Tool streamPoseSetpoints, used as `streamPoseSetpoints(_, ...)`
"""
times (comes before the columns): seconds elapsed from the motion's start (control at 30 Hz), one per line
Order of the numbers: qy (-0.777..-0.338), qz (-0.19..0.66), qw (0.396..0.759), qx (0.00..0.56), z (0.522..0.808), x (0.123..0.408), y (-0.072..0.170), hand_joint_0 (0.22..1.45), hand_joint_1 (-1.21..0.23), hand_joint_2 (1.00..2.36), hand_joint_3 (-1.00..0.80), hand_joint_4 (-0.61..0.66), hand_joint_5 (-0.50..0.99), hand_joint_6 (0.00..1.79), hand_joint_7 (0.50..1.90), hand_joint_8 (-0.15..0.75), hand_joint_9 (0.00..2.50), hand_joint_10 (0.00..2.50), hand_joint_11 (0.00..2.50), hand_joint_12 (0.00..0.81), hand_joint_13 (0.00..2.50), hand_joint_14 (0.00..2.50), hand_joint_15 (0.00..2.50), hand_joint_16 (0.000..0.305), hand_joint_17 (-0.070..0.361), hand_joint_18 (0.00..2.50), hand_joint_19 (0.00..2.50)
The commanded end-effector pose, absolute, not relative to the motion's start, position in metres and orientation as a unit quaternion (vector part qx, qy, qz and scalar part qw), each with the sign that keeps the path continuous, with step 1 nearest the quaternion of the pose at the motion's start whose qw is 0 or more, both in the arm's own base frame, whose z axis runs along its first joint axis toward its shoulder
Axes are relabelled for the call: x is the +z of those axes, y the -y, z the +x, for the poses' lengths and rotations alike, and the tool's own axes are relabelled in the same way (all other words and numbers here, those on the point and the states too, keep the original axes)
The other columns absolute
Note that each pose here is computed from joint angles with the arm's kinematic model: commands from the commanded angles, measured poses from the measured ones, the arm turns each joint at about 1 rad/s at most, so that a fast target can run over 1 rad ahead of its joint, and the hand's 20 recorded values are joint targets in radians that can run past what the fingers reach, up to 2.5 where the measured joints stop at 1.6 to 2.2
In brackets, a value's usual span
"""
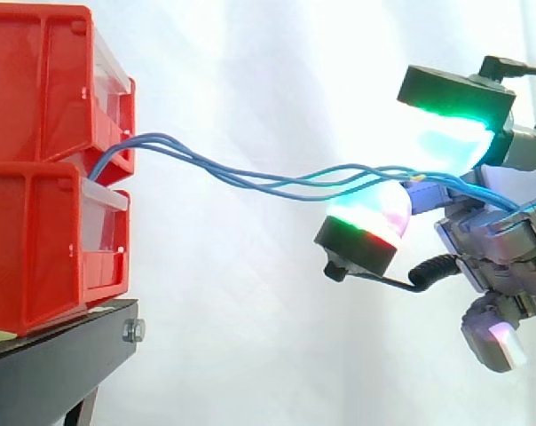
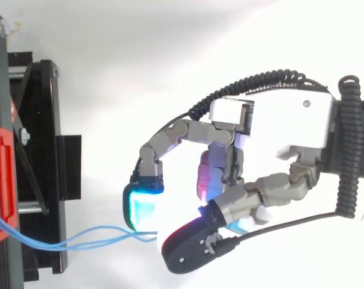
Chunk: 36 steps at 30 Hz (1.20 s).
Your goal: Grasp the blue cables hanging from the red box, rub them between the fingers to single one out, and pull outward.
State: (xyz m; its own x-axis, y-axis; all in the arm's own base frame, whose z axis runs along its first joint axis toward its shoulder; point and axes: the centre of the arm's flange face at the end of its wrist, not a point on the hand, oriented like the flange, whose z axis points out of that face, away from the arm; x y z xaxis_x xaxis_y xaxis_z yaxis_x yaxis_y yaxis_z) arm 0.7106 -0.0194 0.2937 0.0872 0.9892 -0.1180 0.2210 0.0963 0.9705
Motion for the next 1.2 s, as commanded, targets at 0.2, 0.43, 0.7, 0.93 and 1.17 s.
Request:
streamPoseSetpoints(0.2,-0.553,0.548,0.493,0.389,0.710,0.294,0.019,0.53,-0.70,1.00,-0.50,0.03,-0.23,0.81,0.92,0.201,1.75,0.01,1.48,0.315,1.84,0.03,1.41,0.052,0.118,0.97,0.71)
streamPoseSetpoints(0.43,-0.557,0.559,0.475,0.390,0.706,0.293,0.014,0.58,-0.66,1.00,-0.47,0.06,-0.22,0.84,0.95,0.202,1.78,0.01,1.53,0.309,1.81,0.03,1.41,0.050,0.112,0.95,0.74)
streamPoseSetpoints(0.7,-0.590,0.565,0.422,0.394,0.694,0.292,-0.003,0.54,-0.61,1.00,-0.50,0.09,-0.21,0.83,0.95,0.216,1.79,0.01,1.49,0.318,1.82,0.03,1.40,0.052,0.117,0.97,0.73)
streamPoseSetpoints(0.93,-0.610,0.566,0.392,0.393,0.691,0.303,-0.010,0.59,-0.65,1.01,-0.43,0.08,-0.20,0.84,0.97,0.206,1.77,0.01,1.49,0.299,1.80,0.03,1.39,0.050,0.114,0.95,0.74)
streamPoseSetpoints(1.17,-0.610,0.571,0.392,0.386,0.694,0.334,-0.003,0.62,-0.69,1.02,-0.26,0.06,-0.20,0.87,1.01,0.234,1.75,0.01,1.50,0.304,1.77,0.03,1.39,0.050,0.111,0.94,0.74)
